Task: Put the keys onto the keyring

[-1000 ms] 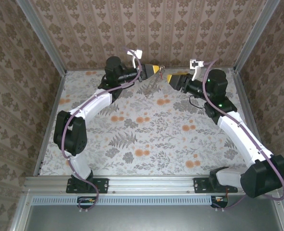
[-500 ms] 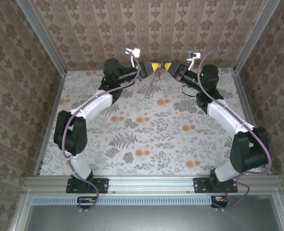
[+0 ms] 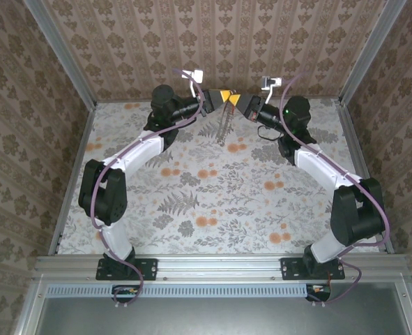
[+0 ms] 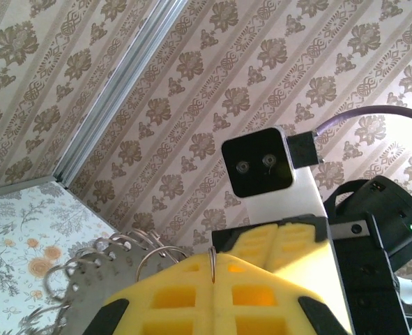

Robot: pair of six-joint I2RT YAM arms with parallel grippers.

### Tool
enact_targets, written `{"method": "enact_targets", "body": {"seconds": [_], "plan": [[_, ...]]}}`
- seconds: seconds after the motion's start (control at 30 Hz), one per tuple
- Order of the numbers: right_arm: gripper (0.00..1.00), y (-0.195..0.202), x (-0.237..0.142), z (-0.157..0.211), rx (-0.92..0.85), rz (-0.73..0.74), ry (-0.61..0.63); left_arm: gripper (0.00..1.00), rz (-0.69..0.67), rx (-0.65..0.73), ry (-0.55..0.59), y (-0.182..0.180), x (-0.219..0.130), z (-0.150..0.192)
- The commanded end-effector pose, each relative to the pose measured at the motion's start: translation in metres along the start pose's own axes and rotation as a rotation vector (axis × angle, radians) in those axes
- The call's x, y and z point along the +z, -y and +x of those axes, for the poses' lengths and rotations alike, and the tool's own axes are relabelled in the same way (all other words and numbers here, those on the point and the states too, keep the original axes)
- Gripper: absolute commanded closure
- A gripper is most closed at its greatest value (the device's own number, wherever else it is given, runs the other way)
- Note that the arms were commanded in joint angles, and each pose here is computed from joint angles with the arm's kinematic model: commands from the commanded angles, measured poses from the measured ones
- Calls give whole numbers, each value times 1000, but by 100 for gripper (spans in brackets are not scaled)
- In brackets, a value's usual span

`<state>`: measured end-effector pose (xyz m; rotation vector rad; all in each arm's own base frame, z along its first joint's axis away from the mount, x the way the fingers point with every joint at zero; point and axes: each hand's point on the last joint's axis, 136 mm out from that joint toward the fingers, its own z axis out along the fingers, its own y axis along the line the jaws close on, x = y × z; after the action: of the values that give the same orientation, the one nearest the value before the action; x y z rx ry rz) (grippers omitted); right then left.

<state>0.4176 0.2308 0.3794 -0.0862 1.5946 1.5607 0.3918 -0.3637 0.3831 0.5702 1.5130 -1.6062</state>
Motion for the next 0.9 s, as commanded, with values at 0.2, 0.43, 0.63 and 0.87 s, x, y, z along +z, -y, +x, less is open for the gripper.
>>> {"method": "enact_targets", "body": {"seconds": [0.2,0.43,0.63,0.87], "plan": [[100,-20,-13,-2,-66,-34,2,100,21,31,46,4,0,-12],[99,-24,-32,-31,-118,17,79,100,25,28,42,6,0,-11],[99,-5,-27,-35,-100,62,90,100,30,29,46,8,-1,-12],[100,7,-12,-34,-64,47,67,100,35,31,48,11,-1,-13]]}}
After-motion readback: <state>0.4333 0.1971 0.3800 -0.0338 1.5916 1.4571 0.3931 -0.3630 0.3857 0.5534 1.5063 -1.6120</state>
